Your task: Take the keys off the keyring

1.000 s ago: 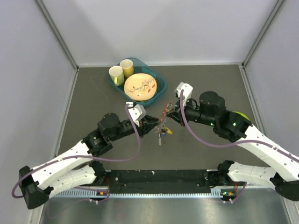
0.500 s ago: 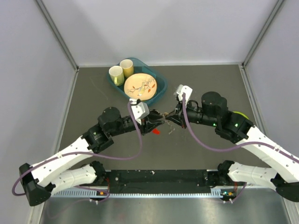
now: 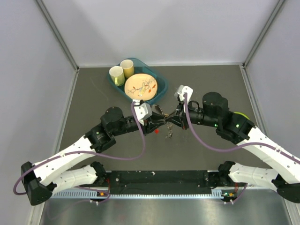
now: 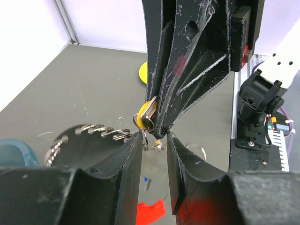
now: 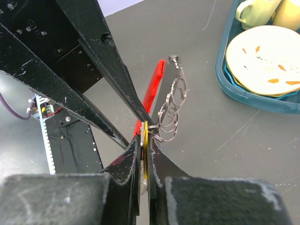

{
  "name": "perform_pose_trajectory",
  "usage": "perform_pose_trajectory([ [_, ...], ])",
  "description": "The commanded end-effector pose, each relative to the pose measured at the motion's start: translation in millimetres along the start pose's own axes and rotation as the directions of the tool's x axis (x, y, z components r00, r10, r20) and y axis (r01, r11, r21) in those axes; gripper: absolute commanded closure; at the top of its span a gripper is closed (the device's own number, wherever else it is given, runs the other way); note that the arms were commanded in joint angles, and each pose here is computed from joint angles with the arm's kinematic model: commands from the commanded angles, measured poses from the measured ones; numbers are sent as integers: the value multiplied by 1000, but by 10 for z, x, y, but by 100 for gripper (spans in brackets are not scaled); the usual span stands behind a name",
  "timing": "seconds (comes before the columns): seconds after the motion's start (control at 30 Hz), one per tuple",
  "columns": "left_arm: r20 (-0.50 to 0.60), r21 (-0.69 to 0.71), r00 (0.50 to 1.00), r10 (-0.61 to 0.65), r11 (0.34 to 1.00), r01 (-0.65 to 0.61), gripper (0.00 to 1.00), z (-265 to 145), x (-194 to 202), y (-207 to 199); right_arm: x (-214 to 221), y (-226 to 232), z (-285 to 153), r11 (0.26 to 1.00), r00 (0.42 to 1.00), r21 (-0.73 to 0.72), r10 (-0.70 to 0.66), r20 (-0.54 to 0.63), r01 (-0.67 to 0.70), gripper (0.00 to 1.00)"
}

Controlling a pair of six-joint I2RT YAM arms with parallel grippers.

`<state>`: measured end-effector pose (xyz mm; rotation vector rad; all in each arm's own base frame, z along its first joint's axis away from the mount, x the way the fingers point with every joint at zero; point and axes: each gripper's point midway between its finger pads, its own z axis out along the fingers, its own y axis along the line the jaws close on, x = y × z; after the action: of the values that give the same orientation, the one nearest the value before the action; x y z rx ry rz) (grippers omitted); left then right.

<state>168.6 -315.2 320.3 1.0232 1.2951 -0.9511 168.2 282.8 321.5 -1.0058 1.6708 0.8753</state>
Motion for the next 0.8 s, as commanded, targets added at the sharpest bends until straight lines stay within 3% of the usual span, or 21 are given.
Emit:
perform_pose_trajectory([
  [0.0,89,-11,995,53,999,-53,68,-1,-240,18,-381,86,-120,999,992,-28,-14,124,18,100],
  [0.77,44,-36,996,83,996,-81,71,-30,-56,65,-407,145,-142,998,992,-57,-4,129,12,100],
])
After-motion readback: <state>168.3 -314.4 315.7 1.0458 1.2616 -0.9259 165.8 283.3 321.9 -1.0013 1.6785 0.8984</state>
